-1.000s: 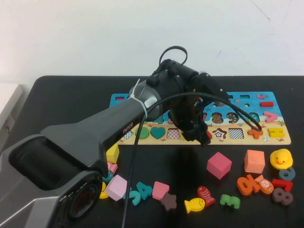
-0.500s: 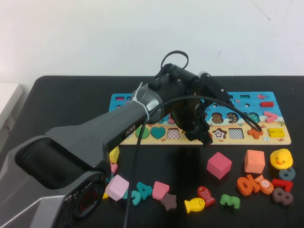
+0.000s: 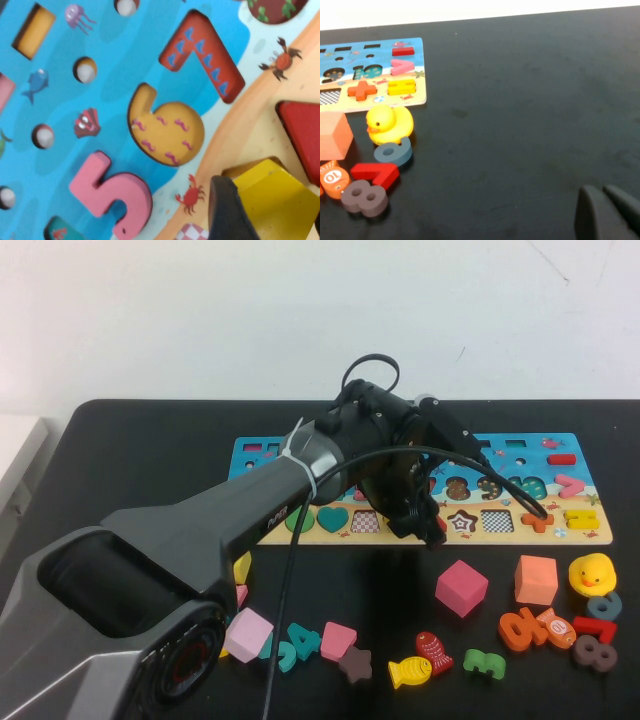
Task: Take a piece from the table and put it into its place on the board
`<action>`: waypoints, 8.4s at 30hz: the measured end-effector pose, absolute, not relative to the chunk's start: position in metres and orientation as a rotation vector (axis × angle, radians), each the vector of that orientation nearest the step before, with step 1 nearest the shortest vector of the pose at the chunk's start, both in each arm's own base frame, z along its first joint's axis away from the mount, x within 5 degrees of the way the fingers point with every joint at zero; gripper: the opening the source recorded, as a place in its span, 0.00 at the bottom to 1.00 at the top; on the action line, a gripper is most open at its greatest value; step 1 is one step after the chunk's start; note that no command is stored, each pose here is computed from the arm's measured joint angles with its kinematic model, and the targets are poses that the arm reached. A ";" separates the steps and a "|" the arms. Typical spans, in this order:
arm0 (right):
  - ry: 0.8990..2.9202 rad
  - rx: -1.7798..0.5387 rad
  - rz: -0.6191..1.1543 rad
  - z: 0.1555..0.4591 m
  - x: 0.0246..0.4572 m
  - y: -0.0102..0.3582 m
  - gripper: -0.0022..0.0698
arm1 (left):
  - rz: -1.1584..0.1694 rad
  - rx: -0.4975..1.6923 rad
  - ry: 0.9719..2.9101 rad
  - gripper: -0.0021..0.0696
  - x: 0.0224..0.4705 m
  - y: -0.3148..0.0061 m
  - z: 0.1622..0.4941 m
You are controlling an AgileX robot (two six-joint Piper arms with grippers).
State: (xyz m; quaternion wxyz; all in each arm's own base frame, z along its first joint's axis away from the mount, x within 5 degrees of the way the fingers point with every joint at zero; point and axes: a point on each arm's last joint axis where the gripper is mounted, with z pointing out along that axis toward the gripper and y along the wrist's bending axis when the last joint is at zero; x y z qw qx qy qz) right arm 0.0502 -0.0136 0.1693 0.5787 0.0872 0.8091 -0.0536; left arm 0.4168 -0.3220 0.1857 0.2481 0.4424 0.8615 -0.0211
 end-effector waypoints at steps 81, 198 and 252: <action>1.892 0.202 -0.127 0.169 0.050 -0.014 0.06 | -0.215 0.880 2.072 0.03 0.356 -0.280 0.288; 1.892 0.202 -0.127 0.169 0.050 -0.014 0.06 | -0.023 0.151 1.831 0.03 0.053 -0.006 0.177; 1.892 0.202 -0.127 0.169 0.050 -0.014 0.06 | -0.023 0.151 1.832 0.03 0.053 -0.006 0.177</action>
